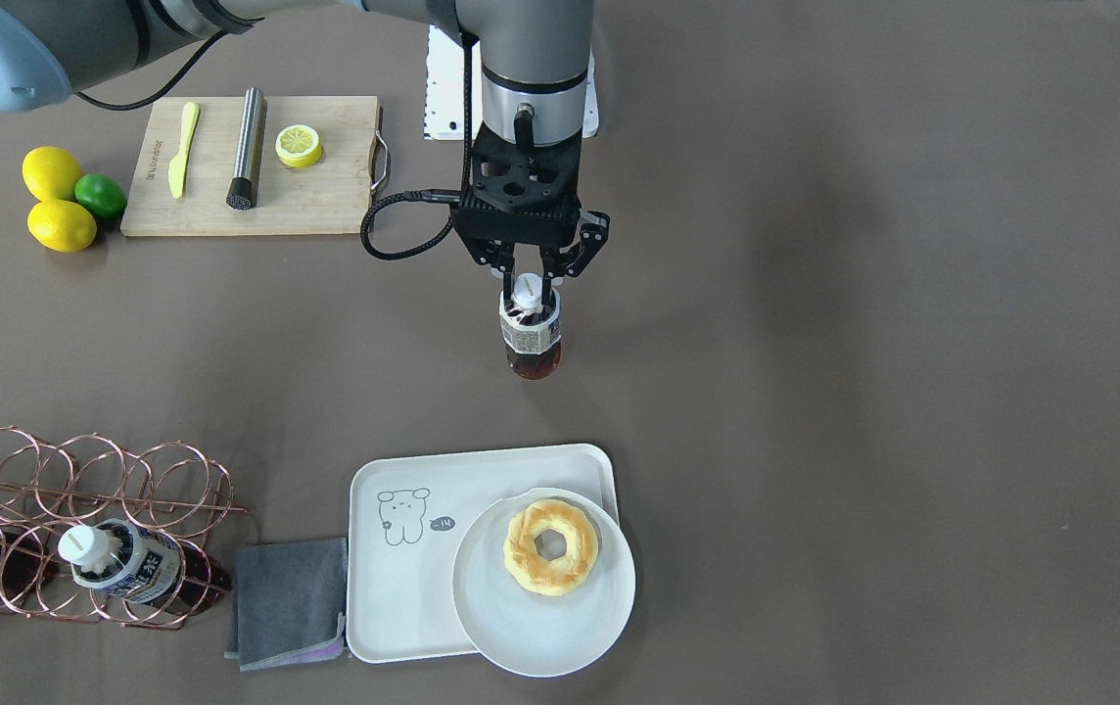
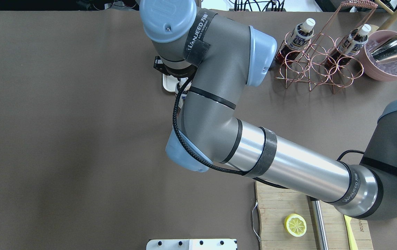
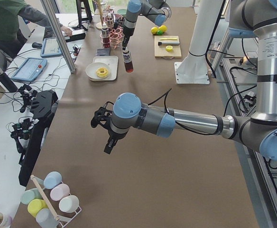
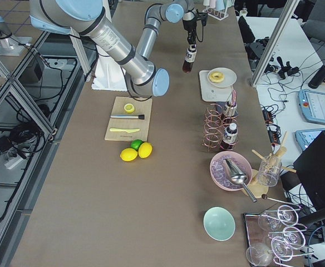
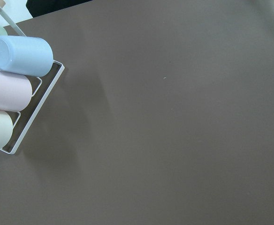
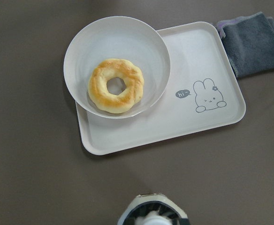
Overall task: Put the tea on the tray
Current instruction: 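Carry the bottle toward the tray and lower it onto the table beside it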
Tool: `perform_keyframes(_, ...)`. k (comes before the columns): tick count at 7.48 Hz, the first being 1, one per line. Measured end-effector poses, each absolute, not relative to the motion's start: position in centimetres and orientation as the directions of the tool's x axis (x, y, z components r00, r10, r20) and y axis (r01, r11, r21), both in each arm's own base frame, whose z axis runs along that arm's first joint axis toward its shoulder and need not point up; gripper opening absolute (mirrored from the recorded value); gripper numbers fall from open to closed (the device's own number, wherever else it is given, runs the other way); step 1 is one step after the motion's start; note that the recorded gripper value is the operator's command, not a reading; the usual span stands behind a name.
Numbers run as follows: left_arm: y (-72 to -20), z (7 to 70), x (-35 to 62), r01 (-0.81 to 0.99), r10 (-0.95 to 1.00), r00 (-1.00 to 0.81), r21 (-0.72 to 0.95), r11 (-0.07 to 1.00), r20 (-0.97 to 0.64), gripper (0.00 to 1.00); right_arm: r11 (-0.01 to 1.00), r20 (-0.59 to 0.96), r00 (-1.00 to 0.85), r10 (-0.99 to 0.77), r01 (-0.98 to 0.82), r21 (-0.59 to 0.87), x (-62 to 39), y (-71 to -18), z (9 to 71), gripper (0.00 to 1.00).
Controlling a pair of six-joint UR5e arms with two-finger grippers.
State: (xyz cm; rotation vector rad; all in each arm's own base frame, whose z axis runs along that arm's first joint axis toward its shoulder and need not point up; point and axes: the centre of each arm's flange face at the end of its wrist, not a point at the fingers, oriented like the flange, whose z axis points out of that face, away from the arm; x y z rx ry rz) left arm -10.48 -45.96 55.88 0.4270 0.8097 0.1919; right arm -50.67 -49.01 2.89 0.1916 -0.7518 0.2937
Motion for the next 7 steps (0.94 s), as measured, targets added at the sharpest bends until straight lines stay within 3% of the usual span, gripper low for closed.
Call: perform_keyframes(7,-46.42,55.67,-10.32,-0.005,0.324,0.677,0.436,0.9,-0.661,0.99,0.946,0.677,0.713,0.182,-0.315,0.077,-52.18,-48.21,3.9,0.0)
